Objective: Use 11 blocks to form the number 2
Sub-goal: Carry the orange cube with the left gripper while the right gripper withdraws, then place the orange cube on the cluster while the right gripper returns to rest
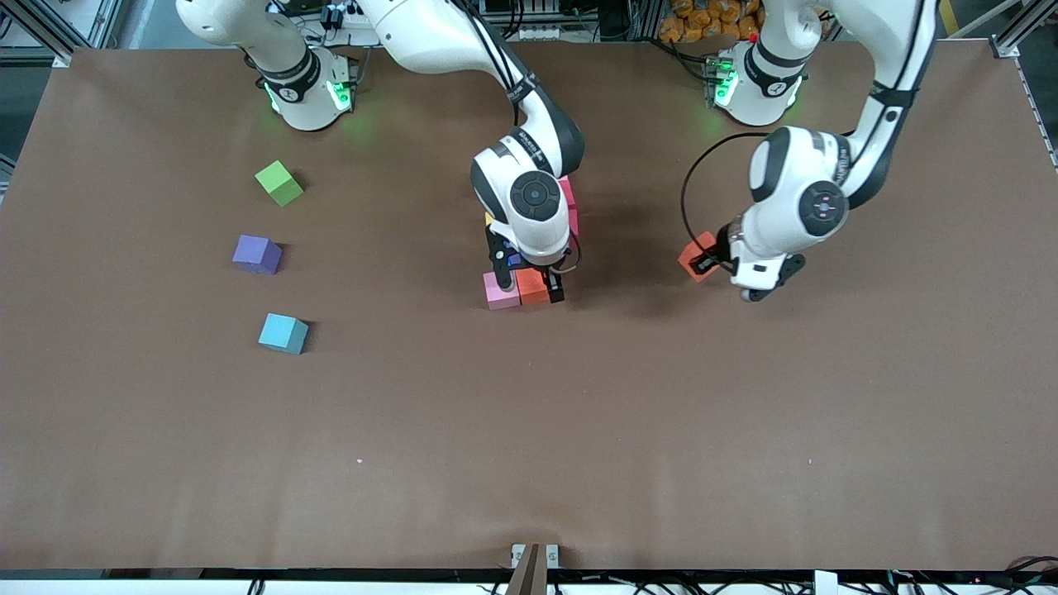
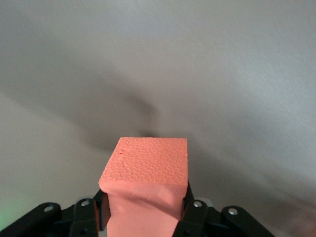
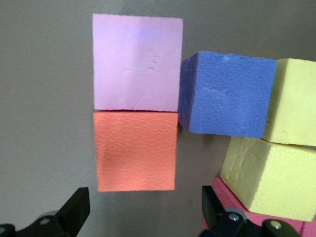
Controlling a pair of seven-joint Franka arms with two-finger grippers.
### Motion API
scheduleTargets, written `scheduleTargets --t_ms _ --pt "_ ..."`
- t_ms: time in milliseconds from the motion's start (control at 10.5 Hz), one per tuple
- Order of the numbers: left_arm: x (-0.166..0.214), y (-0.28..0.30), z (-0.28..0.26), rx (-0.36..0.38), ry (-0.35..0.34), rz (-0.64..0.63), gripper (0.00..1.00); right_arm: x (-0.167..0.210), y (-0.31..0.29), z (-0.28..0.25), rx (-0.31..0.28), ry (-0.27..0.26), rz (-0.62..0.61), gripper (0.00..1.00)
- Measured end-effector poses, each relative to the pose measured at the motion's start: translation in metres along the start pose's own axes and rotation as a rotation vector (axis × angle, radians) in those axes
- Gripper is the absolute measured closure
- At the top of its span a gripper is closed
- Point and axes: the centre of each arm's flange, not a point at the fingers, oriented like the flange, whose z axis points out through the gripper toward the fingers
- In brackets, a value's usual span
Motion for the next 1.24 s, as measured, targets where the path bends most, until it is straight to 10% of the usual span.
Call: scheduleTargets --t_ms 666,1237 --pt "-0.087 0.067 0.036 -0.064 0.045 -0.310 0.45 0.114 -0.051 -0.084 -0.036 0.106 -0.260 0.00" --pt "-0.106 0.085 0.049 -0.163 0.035 -0.517 0.45 0.299 -0.086 -0.173 -0.079 0.022 -0.527 0.00"
